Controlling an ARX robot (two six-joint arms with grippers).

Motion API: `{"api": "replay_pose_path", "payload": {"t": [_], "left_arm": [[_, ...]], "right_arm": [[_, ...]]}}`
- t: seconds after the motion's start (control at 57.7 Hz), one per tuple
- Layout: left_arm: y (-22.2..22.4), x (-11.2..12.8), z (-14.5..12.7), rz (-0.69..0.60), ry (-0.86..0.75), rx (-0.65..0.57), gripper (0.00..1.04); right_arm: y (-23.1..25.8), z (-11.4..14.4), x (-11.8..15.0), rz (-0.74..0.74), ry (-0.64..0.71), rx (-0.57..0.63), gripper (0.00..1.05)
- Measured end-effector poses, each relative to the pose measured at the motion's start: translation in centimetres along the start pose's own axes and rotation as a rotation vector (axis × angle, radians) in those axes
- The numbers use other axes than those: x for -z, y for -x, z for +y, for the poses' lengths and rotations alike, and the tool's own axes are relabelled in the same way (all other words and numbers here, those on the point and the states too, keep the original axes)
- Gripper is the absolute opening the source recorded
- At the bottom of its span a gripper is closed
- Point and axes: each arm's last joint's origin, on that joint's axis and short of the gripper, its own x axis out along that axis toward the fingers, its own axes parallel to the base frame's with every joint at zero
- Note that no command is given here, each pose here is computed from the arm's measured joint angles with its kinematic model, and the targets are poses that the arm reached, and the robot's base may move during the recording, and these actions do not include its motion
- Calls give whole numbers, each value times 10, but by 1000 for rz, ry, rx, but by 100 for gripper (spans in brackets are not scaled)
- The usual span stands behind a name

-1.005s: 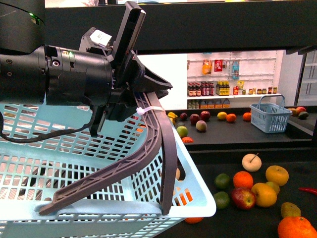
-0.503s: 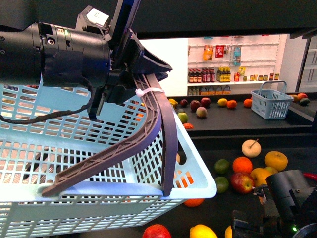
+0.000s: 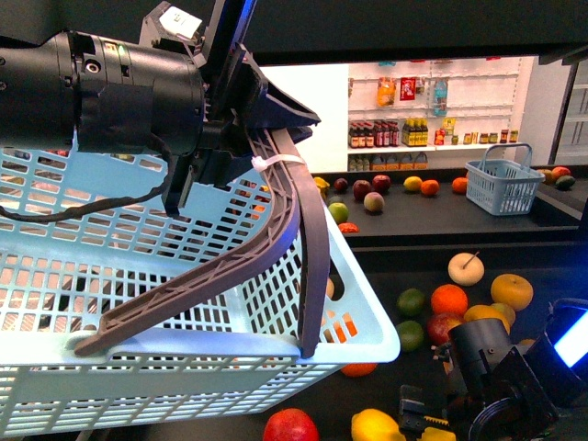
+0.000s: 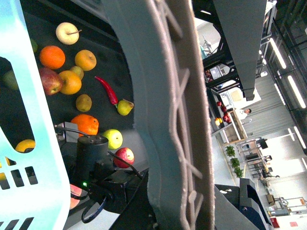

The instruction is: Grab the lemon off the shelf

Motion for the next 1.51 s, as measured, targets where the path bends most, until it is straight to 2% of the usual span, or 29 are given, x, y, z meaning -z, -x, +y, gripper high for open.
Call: {"api": "replay_pose_path", "payload": {"t": [0.52,0.832,0.919,1.057,1.161,1.335,1.421,1.508], "left_arm": [[0,0,0,0,0,0,9],[0,0,0,0,0,0,9],[0,0,0,0,0,0,9],[0,0,0,0,0,0,9],[0,0,0,0,0,0,9],[0,0,0,0,0,0,9],[0,0,0,0,0,0,9],[0,0,0,0,0,0,9]], "right_arm": [[-28,-2,6,41,52,25,97],[-29,-3,7,36,63,26,56],[-25,-3,7,32,63,28,50],[-11,-2,2,-2,65,29,49],[9,0,-12,-55,42,12,49],[70,3,-64,-209,-50,-65,48],[112,0,-93,-301,-112,-134,48],[150,-4,-110,-367,-156,-208,48]]}}
